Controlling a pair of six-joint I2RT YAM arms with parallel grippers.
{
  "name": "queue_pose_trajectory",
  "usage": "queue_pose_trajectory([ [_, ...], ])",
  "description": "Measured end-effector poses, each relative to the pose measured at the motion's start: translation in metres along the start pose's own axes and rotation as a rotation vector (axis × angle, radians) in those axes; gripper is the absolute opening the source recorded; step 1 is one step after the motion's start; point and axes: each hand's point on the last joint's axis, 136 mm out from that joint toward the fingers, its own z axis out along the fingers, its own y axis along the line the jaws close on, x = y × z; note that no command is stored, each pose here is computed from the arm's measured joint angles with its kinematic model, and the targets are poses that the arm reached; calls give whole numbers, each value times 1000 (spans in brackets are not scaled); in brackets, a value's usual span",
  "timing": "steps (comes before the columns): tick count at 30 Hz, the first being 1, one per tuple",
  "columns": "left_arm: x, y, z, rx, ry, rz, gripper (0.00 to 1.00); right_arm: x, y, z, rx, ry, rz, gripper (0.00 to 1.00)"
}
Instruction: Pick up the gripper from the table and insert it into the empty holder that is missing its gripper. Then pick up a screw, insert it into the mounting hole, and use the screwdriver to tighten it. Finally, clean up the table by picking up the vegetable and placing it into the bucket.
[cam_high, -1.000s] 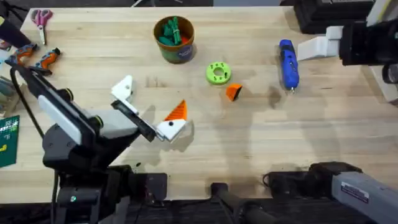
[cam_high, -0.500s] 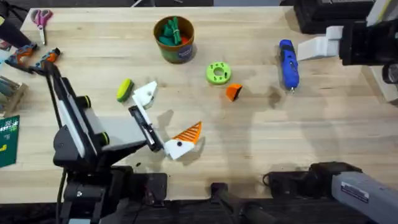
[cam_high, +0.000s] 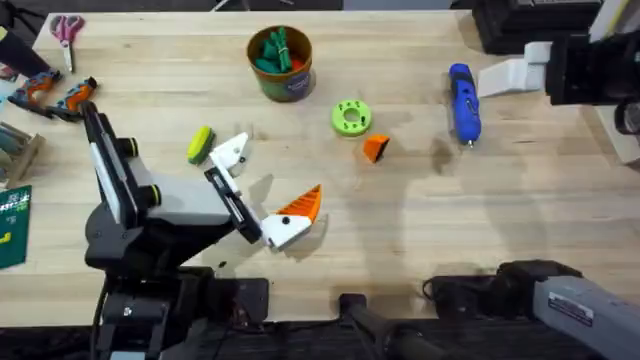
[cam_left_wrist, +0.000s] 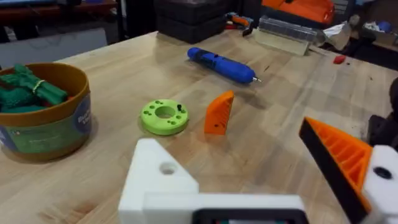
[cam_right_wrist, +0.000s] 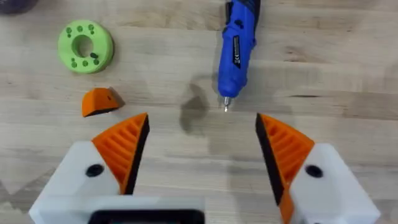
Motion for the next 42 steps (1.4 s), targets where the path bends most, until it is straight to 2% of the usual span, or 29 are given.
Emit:
queue_pose_trajectory([
  [28, 0, 1, 0, -6, -1, -1, 985, -6, 2, 0, -13, -23, 10, 990],
  [33, 0, 1, 0, -6, -1, -3, 985, -6, 11, 0, -64, -22, 18, 990],
  [37, 0, 1, 0, -6, -1, -3, 985, -7, 27, -2, -156, -27, 11, 991],
  [40, 0, 1, 0, -6, -1, -3, 985, -8, 42, -4, -220, -31, -36, 990],
  [42, 0, 1, 0, -7, -1, -3, 985, -6, 65, 1, -288, -1, -122, 985],
])
